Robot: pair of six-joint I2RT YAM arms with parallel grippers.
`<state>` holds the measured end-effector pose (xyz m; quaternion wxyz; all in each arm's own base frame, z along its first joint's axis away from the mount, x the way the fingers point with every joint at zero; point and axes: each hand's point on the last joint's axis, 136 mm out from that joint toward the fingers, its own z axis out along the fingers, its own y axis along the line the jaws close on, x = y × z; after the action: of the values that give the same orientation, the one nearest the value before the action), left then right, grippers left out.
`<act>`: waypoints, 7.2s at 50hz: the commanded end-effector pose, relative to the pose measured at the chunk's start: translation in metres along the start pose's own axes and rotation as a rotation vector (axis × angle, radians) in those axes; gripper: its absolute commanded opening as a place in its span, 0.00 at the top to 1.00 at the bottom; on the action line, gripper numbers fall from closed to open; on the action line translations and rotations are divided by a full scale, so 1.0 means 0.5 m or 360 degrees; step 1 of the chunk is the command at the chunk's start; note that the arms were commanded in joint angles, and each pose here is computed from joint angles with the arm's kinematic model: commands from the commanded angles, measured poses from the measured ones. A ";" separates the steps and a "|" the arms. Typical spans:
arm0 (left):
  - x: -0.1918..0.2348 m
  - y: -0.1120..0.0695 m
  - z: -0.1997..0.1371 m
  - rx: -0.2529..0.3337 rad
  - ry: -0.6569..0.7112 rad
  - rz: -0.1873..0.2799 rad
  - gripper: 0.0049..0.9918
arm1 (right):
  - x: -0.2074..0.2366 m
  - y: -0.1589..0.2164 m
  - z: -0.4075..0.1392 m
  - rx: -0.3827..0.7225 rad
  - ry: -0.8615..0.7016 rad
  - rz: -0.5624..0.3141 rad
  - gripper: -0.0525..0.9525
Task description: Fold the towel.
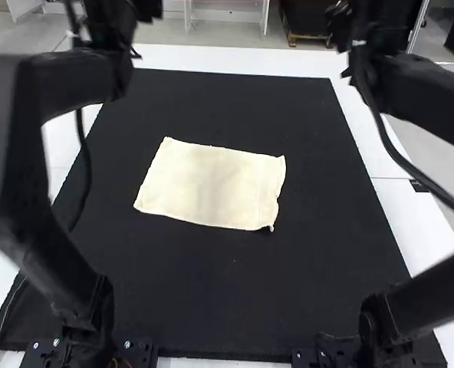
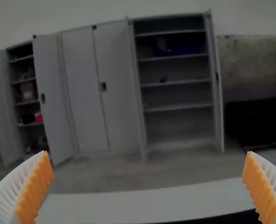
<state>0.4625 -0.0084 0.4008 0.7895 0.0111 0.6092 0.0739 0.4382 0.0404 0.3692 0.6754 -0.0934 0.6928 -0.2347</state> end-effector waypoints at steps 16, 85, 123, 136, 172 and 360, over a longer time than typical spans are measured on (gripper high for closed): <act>0.303 0.050 0.101 -0.0134 0.0485 0.0025 0.03 | 0.253 0.197 0.149 -0.0445 0.0564 -0.0008 0.05; 0.625 -0.042 -0.024 0.0113 0.0970 -0.0001 0.03 | 0.580 0.529 0.041 -0.1282 0.1179 0.0459 0.10; 0.636 -0.072 -0.037 0.0198 0.1018 -0.0054 0.04 | 0.617 0.557 0.073 -0.1315 0.1153 0.0565 0.86; 0.633 -0.082 -0.033 0.0215 0.1006 -0.0059 0.04 | 0.611 0.578 0.054 -0.1345 0.1106 0.0510 0.96; 0.762 -0.089 -0.014 0.0153 0.1252 -0.0205 0.06 | 0.601 0.578 0.021 -0.1356 0.1338 0.0688 0.96; 0.515 -0.050 -0.361 0.0318 0.1200 -0.0247 0.99 | 0.516 0.377 -0.315 -0.1345 0.1657 0.1062 0.96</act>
<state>0.3539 -0.0115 0.1066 0.5092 0.0020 0.8593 -0.0487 0.2984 0.1228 0.0477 0.1935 -0.0194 0.9467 0.2566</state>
